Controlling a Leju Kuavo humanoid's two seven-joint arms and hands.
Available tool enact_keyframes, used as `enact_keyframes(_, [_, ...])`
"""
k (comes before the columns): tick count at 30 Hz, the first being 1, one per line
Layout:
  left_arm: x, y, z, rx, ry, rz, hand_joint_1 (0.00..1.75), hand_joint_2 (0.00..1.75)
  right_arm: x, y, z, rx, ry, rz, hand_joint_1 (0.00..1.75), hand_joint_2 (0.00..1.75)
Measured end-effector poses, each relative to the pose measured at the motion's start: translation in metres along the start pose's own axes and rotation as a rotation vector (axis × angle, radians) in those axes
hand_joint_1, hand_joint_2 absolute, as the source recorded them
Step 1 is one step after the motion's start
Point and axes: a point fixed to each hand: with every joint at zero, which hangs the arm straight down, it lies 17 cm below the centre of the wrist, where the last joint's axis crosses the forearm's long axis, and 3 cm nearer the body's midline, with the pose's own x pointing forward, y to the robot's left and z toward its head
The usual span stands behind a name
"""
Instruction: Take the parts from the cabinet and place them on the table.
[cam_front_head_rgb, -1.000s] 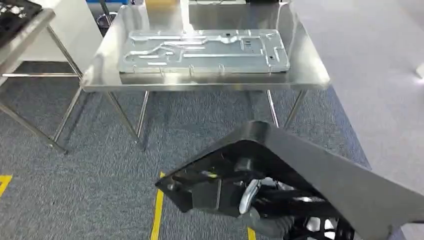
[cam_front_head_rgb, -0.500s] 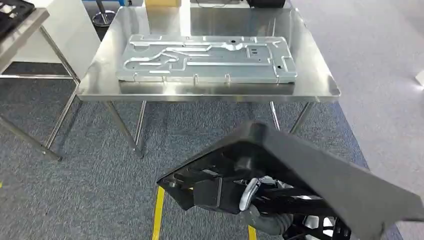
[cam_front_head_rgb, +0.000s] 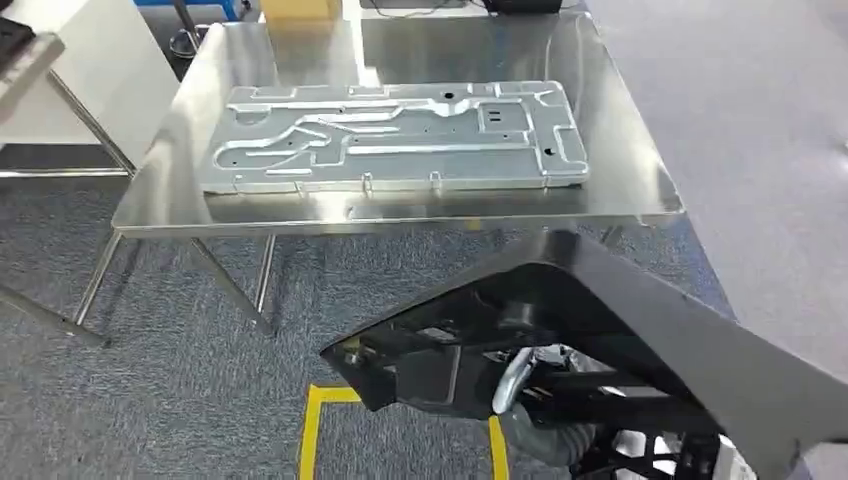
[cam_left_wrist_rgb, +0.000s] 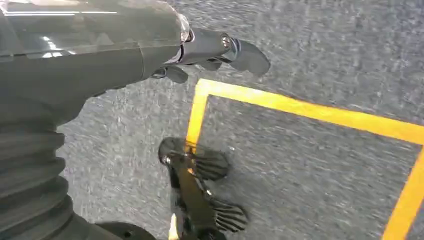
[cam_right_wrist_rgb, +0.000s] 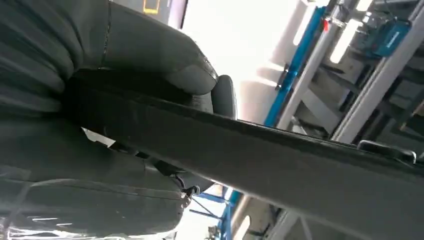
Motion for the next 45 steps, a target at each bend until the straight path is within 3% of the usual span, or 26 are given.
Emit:
enact_keyframes(8, [-0.013, 0.007, 0.002, 0.008, 0.016, -0.010, 0.00, 1.75, -0.005, 0.004, 0.014, -0.016, 0.019, 0.004, 1.62, 1.75])
enact_keyframes(18, [-0.003, 0.010, 0.000, 0.011, -0.002, -0.008, 0.00, 1.75, -0.011, -0.007, 0.004, -0.030, 0.059, 0.054, 1.62, 1.75])
enact_keyframes(30, [0.001, 0.004, 0.000, 0.013, -0.009, -0.001, 0.00, 1.75, 0.002, -0.037, 0.005, -0.056, 0.027, 0.182, 1.62, 1.75])
enact_keyframes(39, [-0.001, 0.000, 0.002, 0.020, -0.017, 0.039, 0.00, 1.75, -0.006, -0.080, 0.012, -0.072, 0.090, 0.424, 1.62, 1.75])
enact_keyframes(42, [-0.003, -0.004, 0.002, 0.012, -0.017, 0.047, 0.00, 1.75, -0.017, -0.119, 0.006, -0.074, 0.151, 0.583, 1.62, 1.75])
enact_keyframes(45, [0.003, -0.007, 0.002, -0.001, -0.027, 0.054, 0.00, 1.75, -0.033, -0.173, -0.004, -0.055, 0.240, 0.856, 1.62, 1.75])
